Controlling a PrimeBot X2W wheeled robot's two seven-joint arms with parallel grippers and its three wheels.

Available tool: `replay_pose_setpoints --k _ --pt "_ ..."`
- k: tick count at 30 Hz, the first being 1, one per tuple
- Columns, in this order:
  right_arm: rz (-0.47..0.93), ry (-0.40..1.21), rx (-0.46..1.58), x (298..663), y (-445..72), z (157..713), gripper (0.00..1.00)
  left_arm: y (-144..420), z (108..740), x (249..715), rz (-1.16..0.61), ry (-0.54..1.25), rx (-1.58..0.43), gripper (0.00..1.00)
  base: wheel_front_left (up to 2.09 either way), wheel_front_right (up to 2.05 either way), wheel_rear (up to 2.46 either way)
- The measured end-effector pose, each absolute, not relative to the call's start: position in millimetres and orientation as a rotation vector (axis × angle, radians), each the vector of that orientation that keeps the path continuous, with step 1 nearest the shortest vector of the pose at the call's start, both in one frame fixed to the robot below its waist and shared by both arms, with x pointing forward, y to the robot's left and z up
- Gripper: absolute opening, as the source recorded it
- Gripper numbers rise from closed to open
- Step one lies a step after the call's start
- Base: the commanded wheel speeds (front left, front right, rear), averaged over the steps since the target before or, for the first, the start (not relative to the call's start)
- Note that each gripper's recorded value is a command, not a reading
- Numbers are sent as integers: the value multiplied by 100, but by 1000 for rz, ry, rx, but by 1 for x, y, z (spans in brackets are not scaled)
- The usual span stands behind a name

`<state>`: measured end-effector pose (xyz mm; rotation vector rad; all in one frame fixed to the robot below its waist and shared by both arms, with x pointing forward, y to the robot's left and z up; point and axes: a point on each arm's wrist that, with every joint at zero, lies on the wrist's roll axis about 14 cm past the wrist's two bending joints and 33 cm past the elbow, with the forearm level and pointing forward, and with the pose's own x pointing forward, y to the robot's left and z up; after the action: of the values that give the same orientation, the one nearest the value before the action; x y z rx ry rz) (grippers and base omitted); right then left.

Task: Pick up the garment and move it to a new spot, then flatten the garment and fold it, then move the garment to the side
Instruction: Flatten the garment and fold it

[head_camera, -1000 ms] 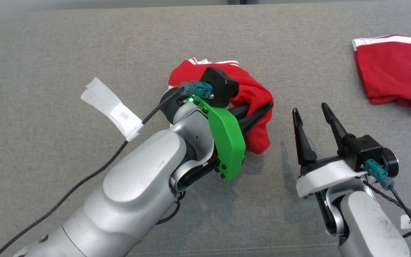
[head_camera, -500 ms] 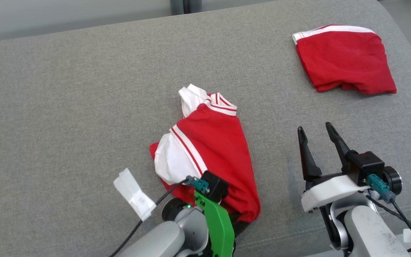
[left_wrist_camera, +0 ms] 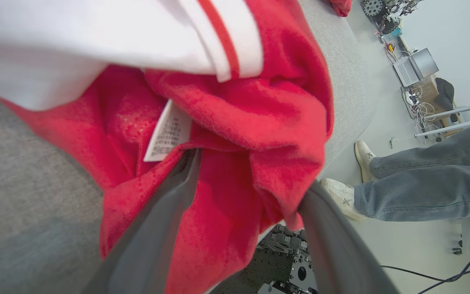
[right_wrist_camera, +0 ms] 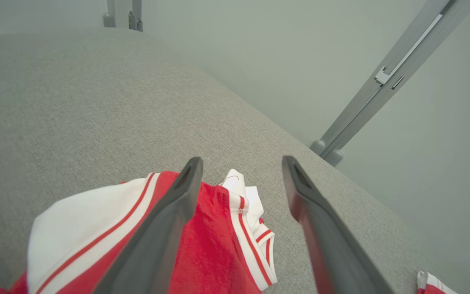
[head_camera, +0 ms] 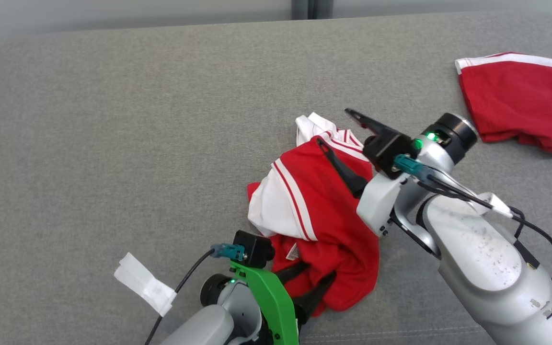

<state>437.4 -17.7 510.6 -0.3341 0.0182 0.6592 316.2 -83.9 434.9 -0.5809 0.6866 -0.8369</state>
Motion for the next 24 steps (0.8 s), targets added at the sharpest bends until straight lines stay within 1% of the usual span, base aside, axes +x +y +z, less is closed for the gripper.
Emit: replay_pose_setpoints --k 2,4,9,13,14,17,20,24 --pt "743 96 -381 433 0 495 100 -76 431 314 -794 692 -595 100 0 0 0" --pt "787 167 -438 429 11 478 100 -66 426 311 -751 703 -600 100 0 0 0" --pt "844 342 -556 419 18 440 100 -33 410 304 -619 722 -608 100 0 0 0" --pt "941 428 -629 401 32 420 100 -7 404 300 -524 714 -637 100 0 0 0" --pt "941 428 -629 401 32 420 100 -7 404 300 -524 714 -637 100 0 0 0" --pt "1012 475 -638 386 47 414 100 4 406 298 -481 692 -651 100 0 0 0" --pt "1033 513 -642 387 54 415 100 12 413 299 -454 660 -669 100 0 0 0" --pt "1009 599 -711 398 40 406 100 19 421 298 -424 625 -684 100 0 0 0"
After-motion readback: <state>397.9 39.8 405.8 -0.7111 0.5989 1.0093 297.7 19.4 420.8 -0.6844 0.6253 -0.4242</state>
